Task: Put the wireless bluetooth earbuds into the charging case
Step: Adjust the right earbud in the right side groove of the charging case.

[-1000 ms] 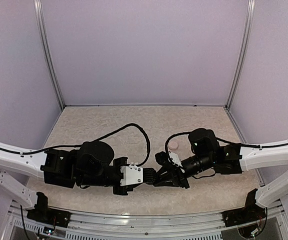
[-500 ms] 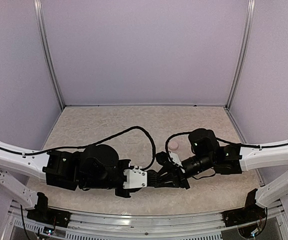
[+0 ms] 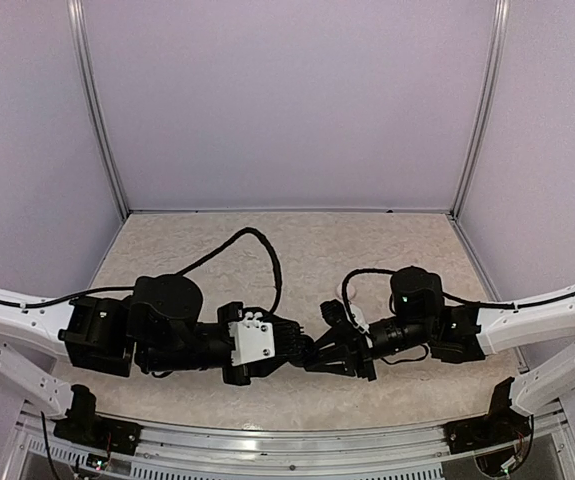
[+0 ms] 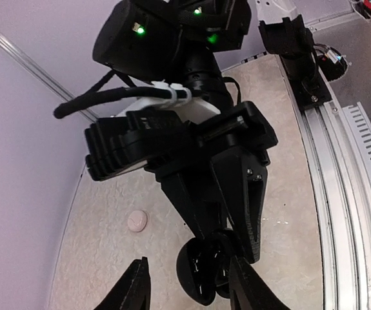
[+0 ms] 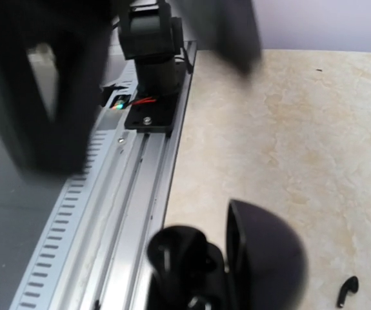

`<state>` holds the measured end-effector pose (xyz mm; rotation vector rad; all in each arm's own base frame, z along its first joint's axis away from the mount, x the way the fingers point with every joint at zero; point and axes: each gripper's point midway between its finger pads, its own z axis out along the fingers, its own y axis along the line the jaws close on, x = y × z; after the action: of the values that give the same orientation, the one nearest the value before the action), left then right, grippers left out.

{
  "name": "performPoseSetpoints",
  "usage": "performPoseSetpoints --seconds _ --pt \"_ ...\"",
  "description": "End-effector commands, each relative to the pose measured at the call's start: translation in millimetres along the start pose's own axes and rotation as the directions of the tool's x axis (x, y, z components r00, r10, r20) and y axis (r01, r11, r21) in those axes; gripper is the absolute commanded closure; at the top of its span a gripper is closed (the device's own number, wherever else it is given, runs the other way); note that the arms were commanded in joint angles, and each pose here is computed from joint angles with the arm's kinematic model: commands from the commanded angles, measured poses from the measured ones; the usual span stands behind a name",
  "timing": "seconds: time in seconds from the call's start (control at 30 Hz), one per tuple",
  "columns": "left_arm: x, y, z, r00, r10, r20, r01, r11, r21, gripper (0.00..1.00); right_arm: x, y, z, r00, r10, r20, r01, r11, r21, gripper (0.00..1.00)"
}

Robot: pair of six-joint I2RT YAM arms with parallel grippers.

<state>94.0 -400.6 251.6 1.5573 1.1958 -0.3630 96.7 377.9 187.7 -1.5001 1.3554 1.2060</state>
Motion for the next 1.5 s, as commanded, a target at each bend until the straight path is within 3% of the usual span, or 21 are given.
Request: performPoseSetpoints --seconds 0.0,0.07,0.27,0.4,0.63,0.93,1.47 --pt "-9.5 33.0 -13.3 0.981 -0.175 0.085 0.182 0.979 -0.089 0.60 -28.0 -10.4 -10.8 0.992 -0.047 0.117 0.036 0.995 0.093 1.00" --pt "-5.4 48.6 -15.8 0.954 -0.281 0.108 0.291 0.951 -0.104 0.62 -32.5 -16.5 -14.6 0.989 -0.052 0.138 0.033 0.990 0.136 1.00" --pt "-6.3 74.9 -28.3 0.807 -0.546 0.226 0.570 0.820 -0.054 0.68 -40.9 -40.9 -28.7 0.982 -0.076 0.174 0.020 0.952 0.306 1.00" --pt "-12.5 78.9 -21.6 0.735 -0.637 0.234 0.657 0.754 -0.010 0.68 -42.8 -56.4 -35.9 0.981 -0.080 0.174 0.004 0.917 0.399 1.00" --pt "-15.6 67.6 7.7 0.664 -0.727 0.178 0.729 0.681 0.062 0.72 -47.5 -65.4 -39.2 0.982 -0.081 0.173 -0.005 0.895 0.446 1.00" --pt "-4.0 70.4 26.8 0.634 -0.762 0.130 0.766 0.642 0.030 0.75 -48.8 -59.4 -37.8 0.982 -0.082 0.169 0.004 0.909 0.417 1.00" --pt "10.3 66.1 37.4 0.649 -0.758 0.068 0.760 0.650 0.000 0.85 -49.5 -52.8 -38.3 0.982 -0.092 0.163 0.021 0.919 0.393 1.00"
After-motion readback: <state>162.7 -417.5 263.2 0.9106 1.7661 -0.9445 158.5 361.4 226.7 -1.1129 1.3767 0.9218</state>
